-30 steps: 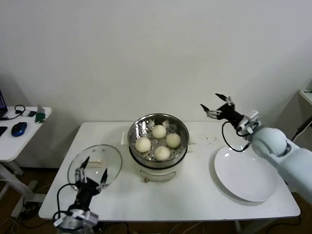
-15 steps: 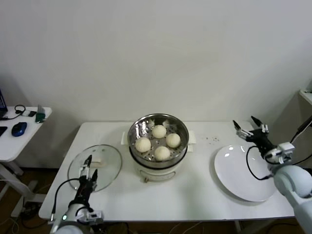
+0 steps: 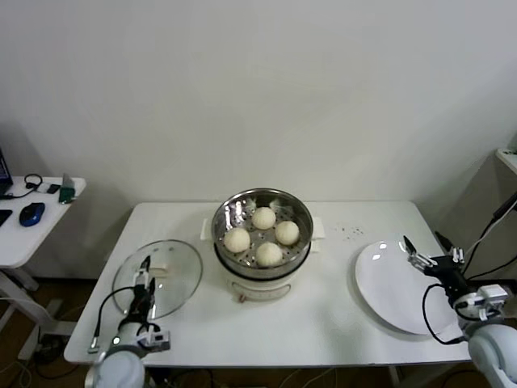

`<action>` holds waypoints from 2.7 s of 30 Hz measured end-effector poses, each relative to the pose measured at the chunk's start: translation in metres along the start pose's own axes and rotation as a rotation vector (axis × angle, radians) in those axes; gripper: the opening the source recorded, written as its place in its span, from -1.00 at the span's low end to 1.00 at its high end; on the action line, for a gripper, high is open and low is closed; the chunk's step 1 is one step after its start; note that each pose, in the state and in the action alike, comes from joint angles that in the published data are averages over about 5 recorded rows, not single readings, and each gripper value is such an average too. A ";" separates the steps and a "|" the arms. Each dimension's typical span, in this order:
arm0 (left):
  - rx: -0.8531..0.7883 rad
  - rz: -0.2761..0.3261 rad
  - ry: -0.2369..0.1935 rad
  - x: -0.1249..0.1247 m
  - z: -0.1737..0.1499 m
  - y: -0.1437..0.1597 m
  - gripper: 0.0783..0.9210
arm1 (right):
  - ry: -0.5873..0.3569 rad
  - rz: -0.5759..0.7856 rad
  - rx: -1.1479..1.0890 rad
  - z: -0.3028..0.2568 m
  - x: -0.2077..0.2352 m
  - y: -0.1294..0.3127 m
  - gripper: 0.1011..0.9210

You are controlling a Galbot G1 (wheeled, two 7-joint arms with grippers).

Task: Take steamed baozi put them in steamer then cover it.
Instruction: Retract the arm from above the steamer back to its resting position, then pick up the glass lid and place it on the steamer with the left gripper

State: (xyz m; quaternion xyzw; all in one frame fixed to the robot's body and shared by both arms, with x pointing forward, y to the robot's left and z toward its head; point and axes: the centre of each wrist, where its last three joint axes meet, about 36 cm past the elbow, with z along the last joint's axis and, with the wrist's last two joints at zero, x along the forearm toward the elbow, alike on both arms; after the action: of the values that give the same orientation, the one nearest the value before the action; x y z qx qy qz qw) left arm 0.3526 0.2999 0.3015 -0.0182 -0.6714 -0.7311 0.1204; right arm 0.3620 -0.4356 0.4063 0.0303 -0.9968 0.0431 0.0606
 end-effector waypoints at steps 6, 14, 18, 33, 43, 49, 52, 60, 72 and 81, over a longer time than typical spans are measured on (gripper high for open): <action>-0.008 -0.007 -0.001 -0.027 0.004 -0.011 0.77 | 0.011 0.013 -0.001 0.008 0.011 -0.001 0.76; -0.016 -0.017 0.001 -0.055 0.010 -0.019 0.77 | 0.018 0.016 0.001 0.014 0.016 0.001 0.76; -0.015 -0.022 0.002 -0.066 0.012 -0.021 0.77 | 0.021 0.015 0.004 0.017 0.017 0.002 0.76; 0.023 -0.021 -0.001 -0.087 0.013 -0.026 0.27 | 0.030 0.000 0.018 0.030 0.017 0.009 0.76; 0.048 -0.001 -0.012 -0.085 0.014 -0.032 -0.41 | 0.019 -0.005 0.033 0.028 0.011 0.010 0.76; 0.061 -0.013 -0.007 -0.083 0.018 -0.031 -0.78 | 0.015 -0.007 0.044 0.027 0.008 0.009 0.76; 0.067 -0.026 -0.002 -0.081 0.021 -0.028 -0.82 | 0.013 -0.007 0.048 0.027 0.006 0.008 0.76; 0.061 -0.100 0.037 -0.066 0.029 -0.008 -0.82 | 0.005 -0.011 0.059 0.028 0.000 0.008 0.76; -0.004 -0.257 0.127 -0.017 0.022 0.050 -0.82 | 0.001 -0.015 0.091 0.026 -0.012 0.004 0.76; -0.003 -0.349 0.154 0.003 0.013 0.108 -0.82 | 0.005 -0.020 0.117 0.027 -0.024 0.004 0.76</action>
State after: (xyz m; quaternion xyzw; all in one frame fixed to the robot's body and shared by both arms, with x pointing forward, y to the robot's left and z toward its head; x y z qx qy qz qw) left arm 0.3697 0.3049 0.4092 0.1545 -0.6520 -0.7411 0.0426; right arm 0.3822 -0.4323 0.3767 0.0439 -0.9920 0.1007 0.0616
